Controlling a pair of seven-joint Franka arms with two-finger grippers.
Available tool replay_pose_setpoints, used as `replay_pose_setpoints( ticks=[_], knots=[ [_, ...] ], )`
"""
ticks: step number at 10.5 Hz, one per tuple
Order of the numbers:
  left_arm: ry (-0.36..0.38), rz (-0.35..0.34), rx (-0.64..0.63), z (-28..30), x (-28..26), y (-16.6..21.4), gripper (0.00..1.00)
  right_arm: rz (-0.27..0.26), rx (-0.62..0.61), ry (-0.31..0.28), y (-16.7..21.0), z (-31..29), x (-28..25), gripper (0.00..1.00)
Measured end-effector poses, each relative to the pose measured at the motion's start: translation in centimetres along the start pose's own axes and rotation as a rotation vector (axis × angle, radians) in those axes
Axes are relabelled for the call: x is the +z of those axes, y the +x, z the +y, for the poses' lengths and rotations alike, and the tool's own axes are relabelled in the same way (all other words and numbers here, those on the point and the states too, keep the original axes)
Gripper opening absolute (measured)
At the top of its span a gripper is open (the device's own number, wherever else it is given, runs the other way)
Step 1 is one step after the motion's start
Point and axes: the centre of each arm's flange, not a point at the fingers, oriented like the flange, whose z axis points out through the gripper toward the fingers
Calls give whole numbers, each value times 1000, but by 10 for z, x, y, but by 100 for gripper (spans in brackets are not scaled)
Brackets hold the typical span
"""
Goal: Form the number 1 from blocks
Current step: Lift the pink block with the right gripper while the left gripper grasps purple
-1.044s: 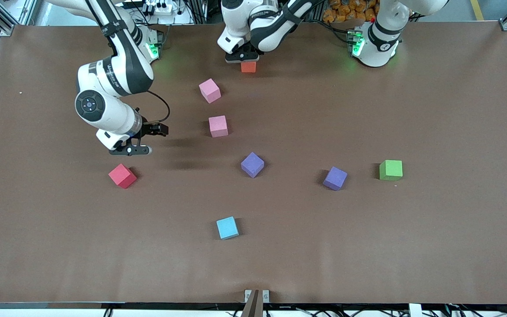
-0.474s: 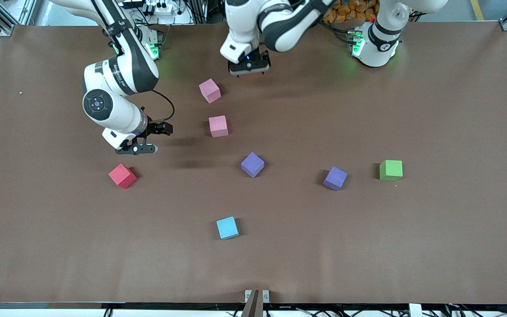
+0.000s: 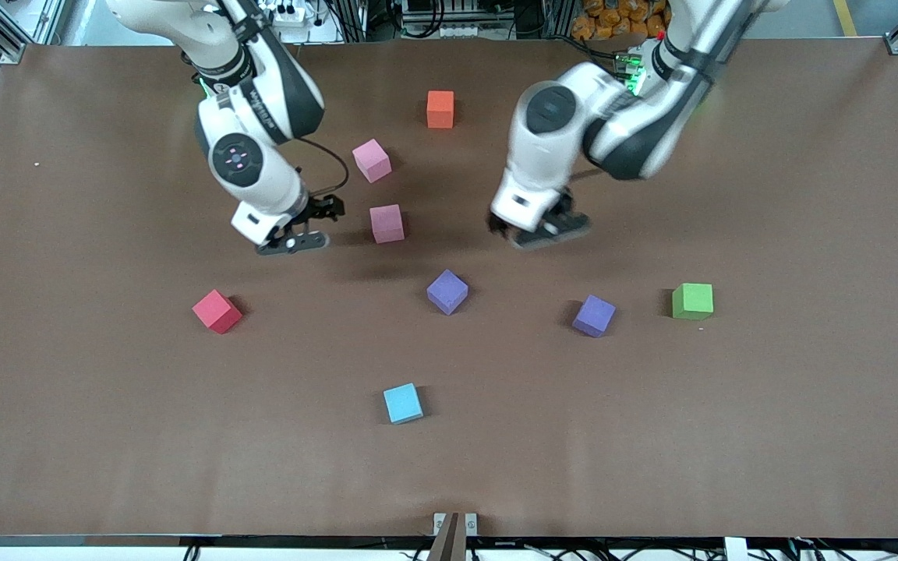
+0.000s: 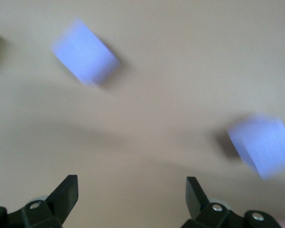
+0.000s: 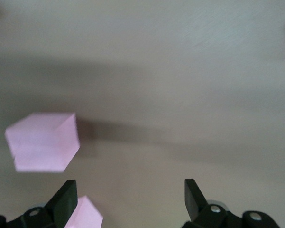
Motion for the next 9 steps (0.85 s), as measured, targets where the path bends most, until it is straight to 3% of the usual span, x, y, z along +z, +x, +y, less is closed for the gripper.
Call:
replay_pose_setpoints(
  ticks=[2,4,6,9],
  knots=[
    [-14,12,-163,-59,-6,82,100,-14,-95,-22,-34,-38,17,100],
    [-48,-29,-304,-91,1,125,100,-31,-193,-55,-70,-72,41,100],
    [-49,-74,-386,-81,34,127,100,-28,-260,-77,-97,-92,66,100],
    [-50,-89,-527,-62,86,122,100,11,-309,-83,-120,-101,94,100]
  ],
)
